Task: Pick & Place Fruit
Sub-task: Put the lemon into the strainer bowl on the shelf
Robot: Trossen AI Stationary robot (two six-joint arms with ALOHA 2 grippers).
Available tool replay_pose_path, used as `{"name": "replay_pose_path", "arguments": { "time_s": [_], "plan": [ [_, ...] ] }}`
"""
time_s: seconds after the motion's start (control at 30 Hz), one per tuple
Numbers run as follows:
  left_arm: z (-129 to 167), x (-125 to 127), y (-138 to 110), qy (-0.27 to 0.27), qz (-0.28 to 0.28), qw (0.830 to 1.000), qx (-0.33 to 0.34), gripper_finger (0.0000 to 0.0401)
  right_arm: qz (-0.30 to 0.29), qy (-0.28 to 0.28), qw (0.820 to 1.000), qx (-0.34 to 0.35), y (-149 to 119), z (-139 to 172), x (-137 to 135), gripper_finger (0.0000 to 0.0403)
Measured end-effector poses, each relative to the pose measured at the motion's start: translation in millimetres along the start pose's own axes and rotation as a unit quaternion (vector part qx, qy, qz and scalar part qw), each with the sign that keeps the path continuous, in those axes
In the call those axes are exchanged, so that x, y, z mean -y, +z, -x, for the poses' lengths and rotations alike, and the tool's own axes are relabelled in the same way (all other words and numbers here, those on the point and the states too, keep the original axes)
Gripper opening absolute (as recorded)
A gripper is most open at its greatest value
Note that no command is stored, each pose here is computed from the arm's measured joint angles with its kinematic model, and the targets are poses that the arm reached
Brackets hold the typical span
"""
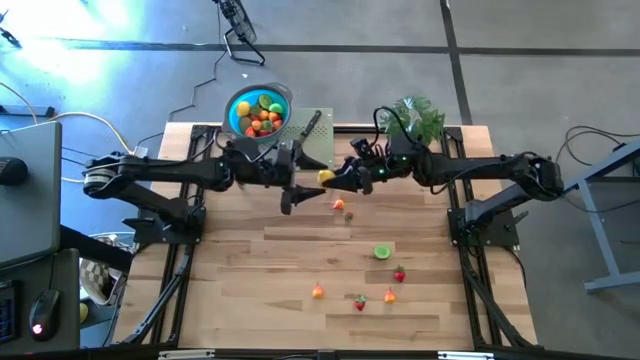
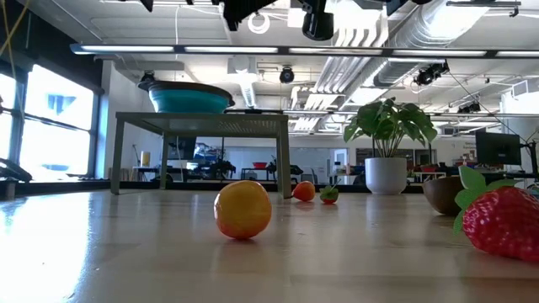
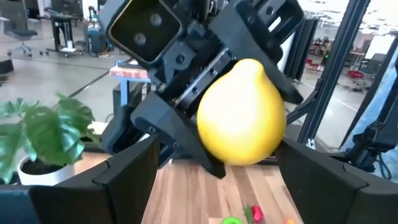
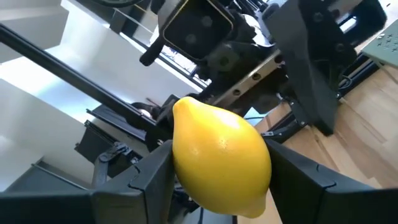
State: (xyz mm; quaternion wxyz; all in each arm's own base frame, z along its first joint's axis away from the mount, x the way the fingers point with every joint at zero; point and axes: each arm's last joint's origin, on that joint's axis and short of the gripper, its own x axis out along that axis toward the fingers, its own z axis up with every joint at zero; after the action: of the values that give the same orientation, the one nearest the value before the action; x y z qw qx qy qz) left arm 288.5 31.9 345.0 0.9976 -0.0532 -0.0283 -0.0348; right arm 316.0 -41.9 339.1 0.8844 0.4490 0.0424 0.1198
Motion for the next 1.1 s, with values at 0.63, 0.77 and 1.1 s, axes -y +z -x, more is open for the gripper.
{"name": "replay_pose_path", "arguments": {
  "time_s": [0.63,0.77,1.1],
  "plan": [
    [-10.2,17.5,-1.5,0.041,-0.032,0.998,0.039,0.0309,-0.009,-0.005,1.000,0.006,1.2,0.5,1.0,0.0207],
    [-12.0,16.1,-3.5,0.052,-0.031,0.997,0.038,0.0309,-0.009,-0.008,1.000,0.011,1.5,0.5,1.2,0.0208],
    [-25.5,13.8,-9.4,0.052,-0.030,0.997,0.049,0.0309,-0.009,-0.009,1.000,0.012,1.6,0.5,1.2,0.0207]
  ]
}}
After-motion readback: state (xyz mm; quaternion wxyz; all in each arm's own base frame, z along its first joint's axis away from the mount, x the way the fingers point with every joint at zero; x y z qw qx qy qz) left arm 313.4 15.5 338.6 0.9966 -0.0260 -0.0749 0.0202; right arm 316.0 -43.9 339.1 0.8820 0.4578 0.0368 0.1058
